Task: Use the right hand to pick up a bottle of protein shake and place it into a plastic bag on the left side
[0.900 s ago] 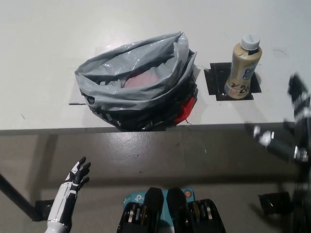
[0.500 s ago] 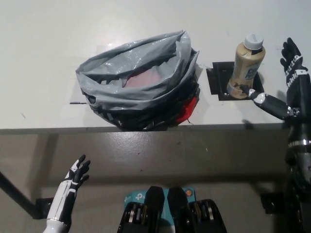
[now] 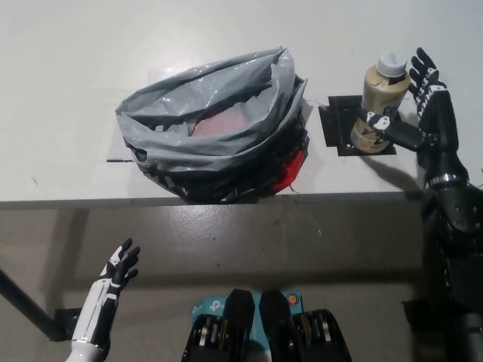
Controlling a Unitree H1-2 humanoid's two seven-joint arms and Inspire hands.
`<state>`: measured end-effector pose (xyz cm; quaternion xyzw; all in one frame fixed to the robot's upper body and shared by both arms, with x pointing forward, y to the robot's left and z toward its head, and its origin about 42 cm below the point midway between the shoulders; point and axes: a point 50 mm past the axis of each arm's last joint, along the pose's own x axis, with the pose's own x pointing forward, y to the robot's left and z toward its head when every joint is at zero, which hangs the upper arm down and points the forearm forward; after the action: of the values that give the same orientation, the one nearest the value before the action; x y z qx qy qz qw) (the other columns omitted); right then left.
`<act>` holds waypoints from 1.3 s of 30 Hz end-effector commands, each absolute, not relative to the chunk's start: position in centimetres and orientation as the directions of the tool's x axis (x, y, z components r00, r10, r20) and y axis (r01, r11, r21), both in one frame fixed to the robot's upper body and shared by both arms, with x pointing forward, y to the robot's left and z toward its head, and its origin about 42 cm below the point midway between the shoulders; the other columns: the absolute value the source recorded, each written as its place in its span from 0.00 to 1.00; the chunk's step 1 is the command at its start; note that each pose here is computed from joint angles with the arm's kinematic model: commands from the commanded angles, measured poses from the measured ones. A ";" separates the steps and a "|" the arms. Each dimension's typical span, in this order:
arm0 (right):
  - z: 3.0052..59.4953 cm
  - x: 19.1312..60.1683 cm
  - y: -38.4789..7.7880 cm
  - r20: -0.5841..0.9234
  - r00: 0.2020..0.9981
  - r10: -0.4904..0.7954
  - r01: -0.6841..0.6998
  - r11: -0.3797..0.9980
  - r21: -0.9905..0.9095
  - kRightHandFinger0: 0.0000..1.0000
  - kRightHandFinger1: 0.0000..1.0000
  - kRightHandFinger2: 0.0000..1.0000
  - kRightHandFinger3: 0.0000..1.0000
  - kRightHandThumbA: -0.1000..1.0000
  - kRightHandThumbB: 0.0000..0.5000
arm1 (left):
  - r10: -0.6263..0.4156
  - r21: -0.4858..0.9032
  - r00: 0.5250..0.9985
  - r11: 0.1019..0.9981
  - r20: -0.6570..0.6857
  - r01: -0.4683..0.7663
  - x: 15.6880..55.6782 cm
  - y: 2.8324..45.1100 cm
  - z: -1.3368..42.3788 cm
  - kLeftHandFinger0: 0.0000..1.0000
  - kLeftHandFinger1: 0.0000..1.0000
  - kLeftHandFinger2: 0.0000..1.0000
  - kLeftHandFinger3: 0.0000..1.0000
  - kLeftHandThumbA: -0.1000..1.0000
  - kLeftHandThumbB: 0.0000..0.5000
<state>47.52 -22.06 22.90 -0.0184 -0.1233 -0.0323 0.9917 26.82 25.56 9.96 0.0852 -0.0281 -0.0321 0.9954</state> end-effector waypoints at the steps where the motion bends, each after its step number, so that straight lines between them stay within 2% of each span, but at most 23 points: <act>1: 26.4 50.1 -22.0 0.273 0.959 -0.073 0.071 0.997 0.015 1.00 1.00 1.00 1.00 1.00 0.93 | -0.089 0.183 0.987 0.981 0.131 0.064 27.0 25.8 11.3 1.00 1.00 1.00 1.00 1.00 0.16; 3: 26.7 50.7 -21.8 0.261 0.962 -0.075 0.069 0.997 0.030 1.00 1.00 1.00 1.00 1.00 0.95 | -0.090 0.183 0.987 0.981 0.132 0.065 27.0 25.8 11.4 1.00 1.00 1.00 1.00 1.00 0.16; 5: 26.8 51.5 -21.4 0.241 0.968 -0.072 0.063 0.997 0.044 1.00 1.00 1.00 1.00 1.00 0.90 | -0.093 0.181 0.987 0.981 0.130 0.068 26.9 25.8 11.4 1.00 1.00 1.00 1.00 1.00 0.15; 7: 26.8 52.3 -20.8 0.197 0.978 -0.072 0.059 0.995 0.075 1.00 1.00 1.00 1.00 0.99 0.97 | -0.094 0.177 0.987 0.982 0.128 0.070 26.9 25.8 11.3 1.00 1.00 1.00 1.00 1.00 0.16; 10: 26.8 53.5 -20.1 0.159 0.985 -0.064 0.042 0.990 0.138 1.00 1.00 1.00 1.00 0.94 0.97 | -0.091 0.184 0.987 0.981 0.135 0.065 26.8 25.9 11.3 1.00 1.00 1.00 1.00 1.00 0.13; 12: 26.7 54.2 -19.8 0.152 0.987 -0.054 0.027 0.985 0.173 1.00 1.00 1.00 1.00 0.87 0.89 | -0.089 0.181 0.987 0.981 0.132 0.065 26.8 25.9 11.3 1.00 1.00 1.00 1.00 1.00 0.15; 13: 26.7 54.6 -19.8 0.134 0.989 -0.063 0.036 0.981 0.193 1.00 1.00 1.00 1.00 0.77 0.85 | -0.089 0.180 0.987 0.982 0.133 0.064 26.8 25.8 11.3 1.00 1.00 1.00 1.00 1.00 0.15; 14: 26.7 55.1 -19.8 0.092 0.991 -0.092 0.070 0.972 0.223 1.00 1.00 1.00 1.00 0.60 0.79 | -0.088 0.179 0.987 0.982 0.135 0.064 26.9 25.7 11.3 1.00 1.00 1.00 1.00 1.00 0.15; 15: 27.0 55.8 -19.7 0.002 0.989 -0.146 0.140 0.950 0.280 1.00 0.96 1.00 1.00 0.26 0.55 | -0.089 0.174 0.986 0.983 0.141 0.064 26.9 25.6 11.4 1.00 1.00 1.00 1.00 1.00 0.14; 16: 27.1 56.2 -19.6 -0.060 0.983 -0.174 0.184 0.930 0.319 0.66 0.65 0.98 1.00 0.18 0.67 | -0.091 0.170 0.985 0.983 0.145 0.065 27.0 25.6 11.5 1.00 1.00 1.00 1.00 1.00 0.13; 17: 27.2 56.4 -19.6 -0.084 0.978 -0.191 0.208 0.927 0.313 0.17 0.21 0.49 0.84 0.07 0.64 | -0.092 0.170 0.985 0.983 0.146 0.066 27.0 25.6 11.5 1.00 1.00 1.00 1.00 1.00 0.14; 18: 27.2 56.5 -19.6 -0.067 0.976 -0.208 0.219 0.937 0.274 0.01 0.01 0.21 0.17 0.00 0.40 | -0.093 0.175 0.985 0.982 0.145 0.067 27.1 25.7 11.6 1.00 1.00 1.00 1.00 1.00 0.17; 19: 27.1 56.5 -19.6 -0.053 0.974 -0.219 0.226 0.943 0.245 0.00 0.02 0.27 0.18 0.00 0.38 | -0.094 0.180 0.985 0.981 0.146 0.067 27.3 25.8 11.8 1.00 1.00 1.00 1.00 1.00 0.18; 20: 27.1 56.6 -19.5 -0.031 0.974 -0.226 0.228 0.951 0.210 0.00 0.05 0.43 0.31 0.00 0.33 | -0.094 0.184 0.985 0.981 0.146 0.066 27.5 25.9 12.0 1.00 1.00 1.00 1.00 1.00 0.20; 21: 27.0 56.5 -19.4 -0.019 0.973 -0.228 0.227 0.954 0.196 0.00 0.08 0.51 0.38 0.00 0.32 | -0.092 0.178 0.985 0.982 0.145 0.065 27.7 25.9 12.1 1.00 1.00 1.00 1.00 1.00 0.20; 22: 26.9 56.3 -19.3 -0.004 0.973 -0.231 0.228 0.956 0.187 0.00 0.11 0.64 0.51 0.00 0.30 | -0.091 0.172 0.985 0.983 0.146 0.065 27.9 25.9 12.3 1.00 1.00 1.00 1.00 1.00 0.18; 24: 26.5 56.1 -19.2 0.003 0.972 -0.235 0.229 0.953 0.198 0.00 0.16 0.74 0.66 0.00 0.26 | -0.097 0.175 0.983 0.982 0.155 0.070 27.9 25.9 12.3 1.00 1.00 1.00 1.00 1.00 0.17; 27: 25.9 55.7 -19.5 0.011 0.972 -0.236 0.228 0.951 0.210 0.00 0.31 0.78 0.71 0.00 0.26 | -0.112 0.174 0.982 0.981 0.153 0.084 27.9 25.9 12.4 1.00 1.00 1.00 1.00 1.00 0.12; 29: 25.9 55.6 -19.6 0.028 0.970 -0.242 0.232 0.953 0.192 0.00 0.34 0.81 0.75 0.00 0.27 | -0.119 0.170 0.981 0.981 0.154 0.093 27.9 25.9 12.4 1.00 1.00 1.00 1.00 1.00 0.12; 35: 29.6 55.3 -18.6 0.156 0.963 -0.218 0.187 0.963 0.196 0.01 0.42 0.84 0.76 0.00 0.29 | -0.112 0.174 0.982 0.981 0.152 0.085 28.1 26.0 12.5 1.00 1.00 1.00 1.00 1.00 0.14; 36: 31.1 55.1 -18.1 0.201 0.960 -0.195 0.156 0.969 0.192 0.00 0.43 0.82 0.81 0.00 0.26 | -0.113 0.174 0.982 0.981 0.150 0.086 28.2 26.0 12.5 1.00 1.00 1.00 1.00 1.00 0.12; 38: 33.7 54.6 -17.0 0.285 0.945 -0.157 0.121 0.983 0.138 0.00 0.43 0.80 0.81 0.00 0.26 | -0.118 0.180 0.982 0.979 0.147 0.091 28.1 26.1 12.4 1.00 1.00 1.00 1.00 1.00 0.09; 39: 35.8 54.0 -15.7 0.358 0.927 -0.111 0.092 0.993 0.069 0.02 0.43 0.78 0.83 0.00 0.19 | -0.120 0.181 0.983 0.979 0.142 0.093 28.1 26.1 12.4 1.00 1.00 1.00 1.00 1.00 0.10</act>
<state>54.51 -19.70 25.93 0.0848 -0.0345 -0.1086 0.9899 27.71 25.77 10.96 0.0832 -0.0511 -0.0432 0.9943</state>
